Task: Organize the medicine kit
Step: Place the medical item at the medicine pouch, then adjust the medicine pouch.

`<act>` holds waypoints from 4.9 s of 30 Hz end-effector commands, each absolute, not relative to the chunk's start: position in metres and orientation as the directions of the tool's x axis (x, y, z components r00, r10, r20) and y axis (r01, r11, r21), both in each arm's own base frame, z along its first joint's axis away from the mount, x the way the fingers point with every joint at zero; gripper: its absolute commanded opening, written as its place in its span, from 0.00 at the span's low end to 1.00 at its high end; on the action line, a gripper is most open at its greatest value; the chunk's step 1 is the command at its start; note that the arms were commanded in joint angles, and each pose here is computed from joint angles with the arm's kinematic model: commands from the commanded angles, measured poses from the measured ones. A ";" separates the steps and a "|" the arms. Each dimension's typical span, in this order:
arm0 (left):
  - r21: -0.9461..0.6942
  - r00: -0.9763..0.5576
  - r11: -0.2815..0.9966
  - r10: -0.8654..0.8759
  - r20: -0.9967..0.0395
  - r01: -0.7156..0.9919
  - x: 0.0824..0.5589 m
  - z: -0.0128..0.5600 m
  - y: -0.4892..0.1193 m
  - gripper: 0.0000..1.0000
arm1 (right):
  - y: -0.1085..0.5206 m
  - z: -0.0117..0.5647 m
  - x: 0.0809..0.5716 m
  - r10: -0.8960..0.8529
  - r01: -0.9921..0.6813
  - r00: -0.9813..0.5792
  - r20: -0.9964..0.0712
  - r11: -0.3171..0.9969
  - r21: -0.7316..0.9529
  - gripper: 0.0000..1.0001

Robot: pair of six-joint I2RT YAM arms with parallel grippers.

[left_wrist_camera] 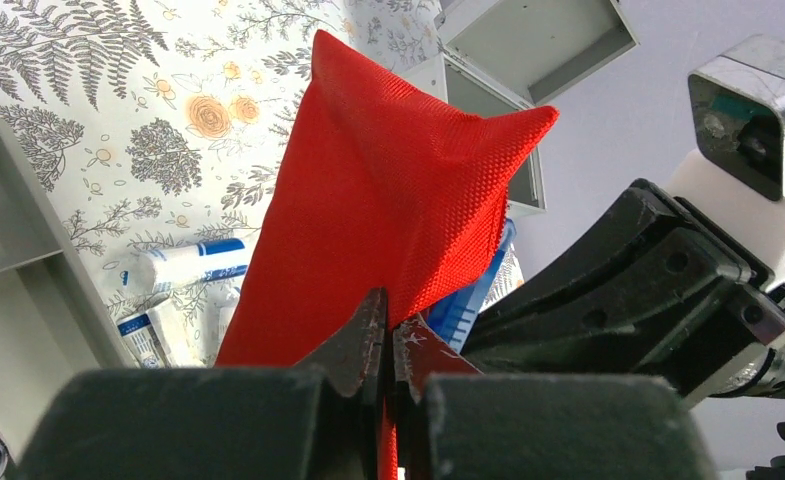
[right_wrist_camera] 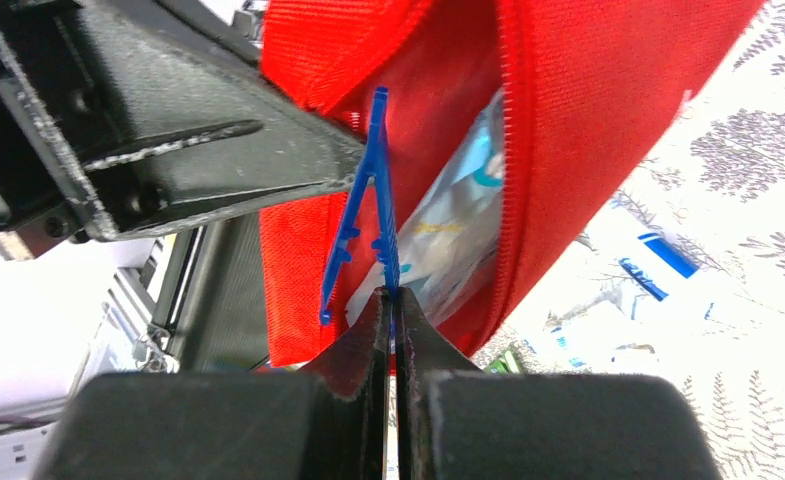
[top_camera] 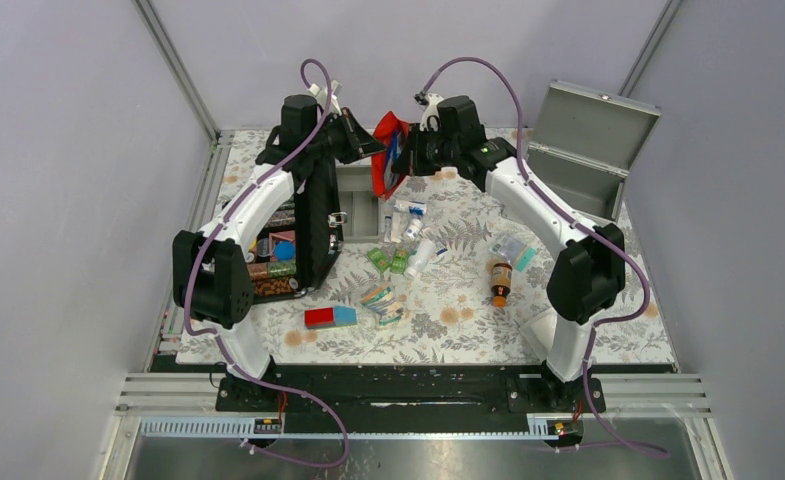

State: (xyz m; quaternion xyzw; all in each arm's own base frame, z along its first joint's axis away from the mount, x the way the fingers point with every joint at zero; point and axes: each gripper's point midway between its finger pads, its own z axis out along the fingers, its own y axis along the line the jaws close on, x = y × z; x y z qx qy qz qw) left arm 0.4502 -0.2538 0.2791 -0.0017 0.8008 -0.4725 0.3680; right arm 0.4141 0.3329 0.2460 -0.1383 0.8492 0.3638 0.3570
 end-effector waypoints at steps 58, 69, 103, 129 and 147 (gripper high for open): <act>-0.311 -0.328 0.105 0.276 -0.903 0.945 0.343 0.292 -0.278 0.00 | 0.205 0.319 0.351 -0.313 -0.969 -0.165 -0.935 0.230 0.094 0.72; -0.086 -0.071 -0.006 0.511 -0.857 0.996 0.312 0.244 -0.273 0.00 | 0.217 0.267 0.284 -0.563 -0.994 0.089 -0.822 -0.101 -0.038 0.72; -0.125 -0.149 0.092 0.334 -0.931 0.988 0.328 0.264 -0.290 0.00 | 0.262 0.235 0.309 -0.535 -0.984 0.121 -0.836 0.048 -0.172 0.70; -0.154 -0.196 0.144 0.348 -0.917 0.978 0.334 0.266 -0.287 0.16 | 0.270 0.255 0.316 -0.484 -0.981 0.070 -0.872 0.124 -0.148 0.05; -0.339 -0.306 0.270 -0.157 -0.939 0.901 0.389 0.418 -0.256 0.99 | 0.224 0.377 0.322 -0.213 -0.952 -0.151 -0.965 0.295 0.083 0.00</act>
